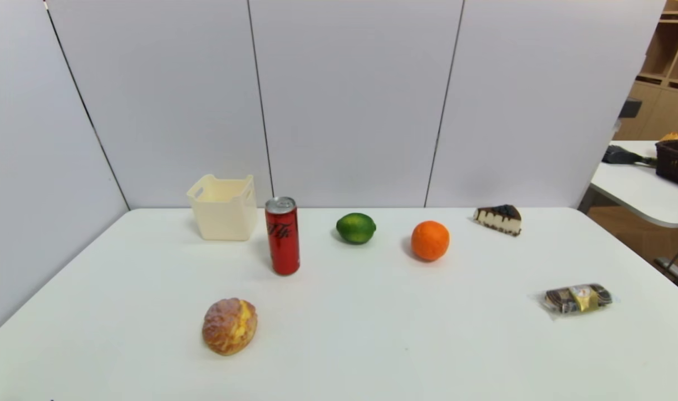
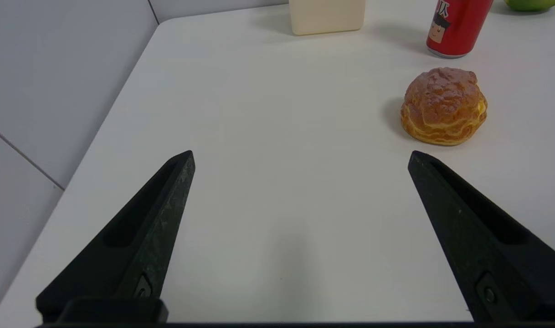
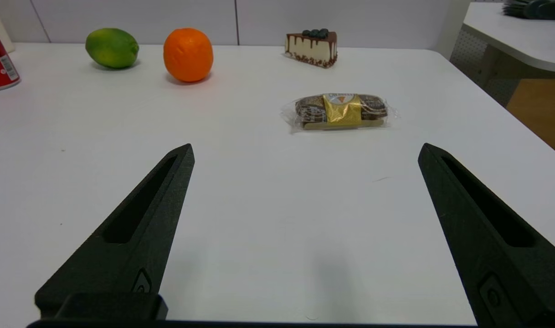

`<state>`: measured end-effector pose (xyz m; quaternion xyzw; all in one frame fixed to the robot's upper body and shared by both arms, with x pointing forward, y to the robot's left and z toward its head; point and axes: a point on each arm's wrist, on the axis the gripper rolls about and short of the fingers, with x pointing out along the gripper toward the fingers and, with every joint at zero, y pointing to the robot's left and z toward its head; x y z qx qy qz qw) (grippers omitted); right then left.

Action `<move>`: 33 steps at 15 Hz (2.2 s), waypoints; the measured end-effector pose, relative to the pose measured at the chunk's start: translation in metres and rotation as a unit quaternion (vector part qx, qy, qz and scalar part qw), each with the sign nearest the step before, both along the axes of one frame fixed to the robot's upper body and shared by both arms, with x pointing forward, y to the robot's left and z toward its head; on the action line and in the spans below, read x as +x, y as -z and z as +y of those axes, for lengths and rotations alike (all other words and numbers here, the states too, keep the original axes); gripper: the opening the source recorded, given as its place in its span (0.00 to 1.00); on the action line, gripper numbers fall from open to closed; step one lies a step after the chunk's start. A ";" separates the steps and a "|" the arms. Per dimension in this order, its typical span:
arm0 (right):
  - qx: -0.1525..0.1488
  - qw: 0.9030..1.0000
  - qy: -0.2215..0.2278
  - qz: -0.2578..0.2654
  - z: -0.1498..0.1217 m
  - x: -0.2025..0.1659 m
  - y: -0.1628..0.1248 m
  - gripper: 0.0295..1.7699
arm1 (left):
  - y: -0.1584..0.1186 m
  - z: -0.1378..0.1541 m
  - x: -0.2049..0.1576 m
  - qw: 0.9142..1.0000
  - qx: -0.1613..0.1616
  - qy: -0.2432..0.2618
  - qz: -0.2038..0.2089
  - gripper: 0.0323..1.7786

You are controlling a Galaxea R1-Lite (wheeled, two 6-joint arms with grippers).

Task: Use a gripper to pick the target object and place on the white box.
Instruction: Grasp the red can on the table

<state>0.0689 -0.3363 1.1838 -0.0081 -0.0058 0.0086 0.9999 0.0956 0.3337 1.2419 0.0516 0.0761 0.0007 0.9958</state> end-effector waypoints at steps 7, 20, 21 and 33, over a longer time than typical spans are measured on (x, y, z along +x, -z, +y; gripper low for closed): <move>0.000 1.000 0.000 0.000 0.000 0.000 0.000 0.96 | -0.055 -0.012 0.073 0.995 0.033 0.089 0.043 0.95; 0.000 1.000 0.001 0.000 0.000 0.000 0.000 0.96 | -0.020 -0.108 0.233 0.975 0.022 0.220 0.003 0.95; 0.000 1.000 0.000 0.000 0.000 0.000 0.000 0.96 | -0.017 -0.112 0.238 0.975 0.015 0.222 -0.005 0.95; 0.000 1.000 0.000 0.000 0.000 0.000 0.000 0.96 | 0.025 -0.133 0.272 0.974 -0.038 0.221 -0.009 0.95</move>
